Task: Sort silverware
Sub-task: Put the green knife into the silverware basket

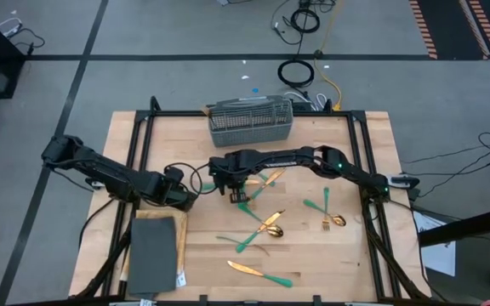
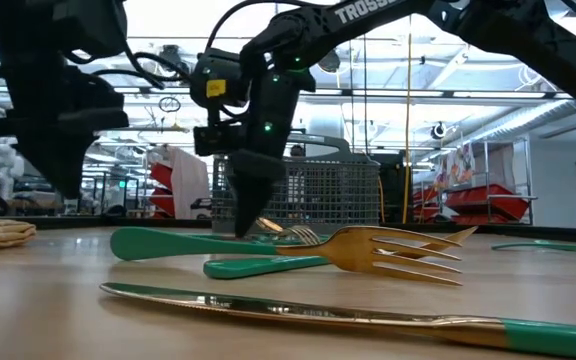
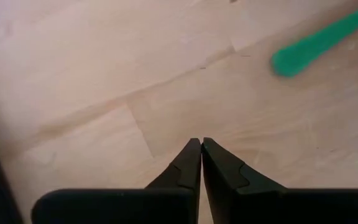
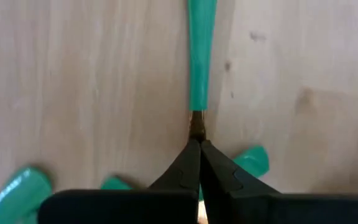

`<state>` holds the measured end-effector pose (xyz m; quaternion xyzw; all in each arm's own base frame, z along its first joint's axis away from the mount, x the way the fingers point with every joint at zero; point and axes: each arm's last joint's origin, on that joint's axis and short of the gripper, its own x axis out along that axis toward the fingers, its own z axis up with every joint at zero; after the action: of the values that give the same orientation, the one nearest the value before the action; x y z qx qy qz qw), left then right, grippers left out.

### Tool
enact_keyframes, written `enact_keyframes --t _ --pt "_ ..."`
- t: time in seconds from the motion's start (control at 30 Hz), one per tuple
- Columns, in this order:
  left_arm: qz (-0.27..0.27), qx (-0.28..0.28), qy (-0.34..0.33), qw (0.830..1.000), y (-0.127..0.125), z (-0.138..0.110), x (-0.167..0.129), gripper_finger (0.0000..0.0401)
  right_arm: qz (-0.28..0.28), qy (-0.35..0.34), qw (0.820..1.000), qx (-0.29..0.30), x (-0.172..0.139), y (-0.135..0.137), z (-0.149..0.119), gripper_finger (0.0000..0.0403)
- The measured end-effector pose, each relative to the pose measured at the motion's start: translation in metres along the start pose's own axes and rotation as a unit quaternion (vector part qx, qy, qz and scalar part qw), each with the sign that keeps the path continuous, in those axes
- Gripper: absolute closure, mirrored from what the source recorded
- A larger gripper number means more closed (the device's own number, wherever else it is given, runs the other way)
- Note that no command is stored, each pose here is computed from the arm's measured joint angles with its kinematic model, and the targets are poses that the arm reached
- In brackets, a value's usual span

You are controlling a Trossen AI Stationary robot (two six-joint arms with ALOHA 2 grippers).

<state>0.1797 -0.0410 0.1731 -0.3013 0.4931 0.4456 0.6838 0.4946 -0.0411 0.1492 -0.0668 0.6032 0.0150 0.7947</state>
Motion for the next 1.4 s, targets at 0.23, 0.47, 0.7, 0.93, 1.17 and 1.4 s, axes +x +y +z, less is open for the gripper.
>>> enact_keyframes --t 0.23,0.47,0.7,0.93,1.17,1.4 --pt "0.012 0.003 -0.001 1.0 0.005 -0.003 0.006 0.0377 -0.01 0.012 1.0 -0.002 -0.016 0.0 -0.003 0.04" --pt "0.019 0.006 -0.001 1.0 0.008 -0.005 0.011 0.0377 0.014 -0.015 0.999 -0.044 -0.03 -0.002 0.001 0.0393" --pt "0.014 0.008 0.0 1.0 0.008 -0.006 0.011 0.0377 0.022 -0.033 0.997 -0.059 -0.016 -0.006 0.004 0.0292" --pt "-0.004 0.016 -0.007 1.0 0.005 -0.01 0.008 0.0389 -0.018 -0.075 0.995 -0.055 -0.017 -0.011 0.013 0.0223" --pt "-0.032 0.013 -0.015 0.999 0.0 -0.012 0.007 0.0395 0.008 -0.043 0.997 -0.058 0.004 -0.007 0.007 0.0225" --pt "-0.062 0.008 -0.034 0.997 -0.007 -0.012 0.006 0.0395 0.012 -0.035 0.998 -0.045 0.02 -0.01 0.005 0.0231"
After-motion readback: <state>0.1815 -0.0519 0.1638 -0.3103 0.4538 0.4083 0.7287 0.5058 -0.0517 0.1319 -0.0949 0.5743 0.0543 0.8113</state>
